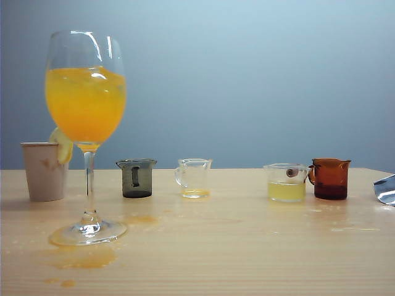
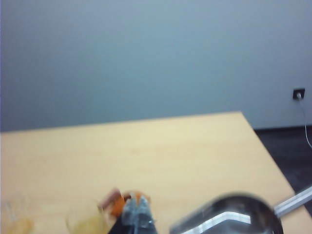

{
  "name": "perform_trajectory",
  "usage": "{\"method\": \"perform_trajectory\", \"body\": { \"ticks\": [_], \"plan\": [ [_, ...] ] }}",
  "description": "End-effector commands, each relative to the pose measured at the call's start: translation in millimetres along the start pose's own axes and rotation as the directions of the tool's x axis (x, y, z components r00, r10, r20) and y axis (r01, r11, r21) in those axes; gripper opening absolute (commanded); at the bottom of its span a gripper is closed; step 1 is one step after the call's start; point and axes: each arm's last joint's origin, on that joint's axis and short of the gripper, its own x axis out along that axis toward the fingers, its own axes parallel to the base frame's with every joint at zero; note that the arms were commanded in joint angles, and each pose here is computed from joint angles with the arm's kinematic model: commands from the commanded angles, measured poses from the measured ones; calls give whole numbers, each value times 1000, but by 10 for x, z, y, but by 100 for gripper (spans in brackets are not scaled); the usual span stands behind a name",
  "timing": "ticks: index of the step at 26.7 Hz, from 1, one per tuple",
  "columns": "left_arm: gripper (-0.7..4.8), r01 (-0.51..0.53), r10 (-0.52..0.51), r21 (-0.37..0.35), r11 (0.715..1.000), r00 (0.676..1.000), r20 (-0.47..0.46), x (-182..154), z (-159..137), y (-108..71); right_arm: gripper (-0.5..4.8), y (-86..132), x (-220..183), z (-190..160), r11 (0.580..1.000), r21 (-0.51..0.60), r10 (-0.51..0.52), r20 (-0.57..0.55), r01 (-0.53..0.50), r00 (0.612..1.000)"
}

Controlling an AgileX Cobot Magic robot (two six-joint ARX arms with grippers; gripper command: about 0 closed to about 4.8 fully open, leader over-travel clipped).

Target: Pick up the third measuring cup from the left, pour the pineapple juice inside into the goblet, and finally put the measuring cup back in its original place.

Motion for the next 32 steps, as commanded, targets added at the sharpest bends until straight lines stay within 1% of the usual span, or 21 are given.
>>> {"method": "perform_trajectory", "body": {
  "ticks": [1,4,5,6,7,9,11,12,14,15,16,19,21,22,24,28,29,30,32],
  "plan": [
    [-5,11,-11,0,1000,999,32,20,337,-21,-9,48,48,328,999,28,33,26,-34,999],
    [-5,37,-38,7,999,999,39,48,733,-57,-9,94,142,640,994,96,46,3,-46,999],
    [-5,58,-58,29,998,998,15,71,852,-76,-9,111,203,701,994,101,47,-3,-46,999],
    [-4,79,-78,51,996,997,-21,101,929,-94,-9,131,269,711,992,114,58,-24,-55,998],
    [-5,109,-106,56,992,993,-59,142,998,-120,-9,169,355,683,989,125,92,-56,-84,994],
    [-5,161,-157,49,986,985,-76,198,1059,-170,-9,230,447,628,987,128,110,-94,-97,989],
    [-5,215,-211,43,976,975,-76,236,1092,-230,-9,324,518,549,987,128,113,-99,-100,989],
    [-5,244,-240,39,969,967,-84,255,1091,-287,-9,433,543,466,984,134,126,-61,-117,990],
    [-5,297,-293,33,954,951,-103,271,1070,-373,-9,605,553,290,977,153,154,-24,-148,988],
    [-5,313,-308,30,949,945,-110,279,1064,-402,-9,654,551,213,979,148,146,-30,-140,989],
    [-5,327,-321,29,945,940,-116,285,1056,-436,-9,708,544,126,980,142,147,-51,-139,988],
    [-5,332,-327,30,943,937,-122,277,1050,-500,-9,871,518,-182,988,93,135,-148,-122,980],
    [-5,372,-365,30,928,921,-135,286,1035,-562,-9,991,512,-385,995,41,97,-196,-91,976],
    [-5,405,-397,27,914,906,-144,282,1024,-605,-9,1082,527,-529,997,26,75,-213,-71,974],
    [-5,439,-430,26,898,889,-157,286,1010,-662,-9,1203,619,-749,998,53,54,-243,-43,968],
    [-5,450,-439,27,893,882,-171,301,993,-686,-8,1419,884,-1202,999,23,28,-272,-22,962],
    [-5,450,-439,27,893,882,-171,301,993,-686,30,1470,944,-1319,1000,18,22,-274,-18,961],
    [-5,450,-439,27,893,882,-172,301,993,-686,171,1513,1007,-1429,1000,12,15,-280,-12,960],
    [-5,450,-439,29,892,881,-178,300,986,-686,421,1565,1064,-1531,1000,8,1,-277,1,961]
  ]
}}
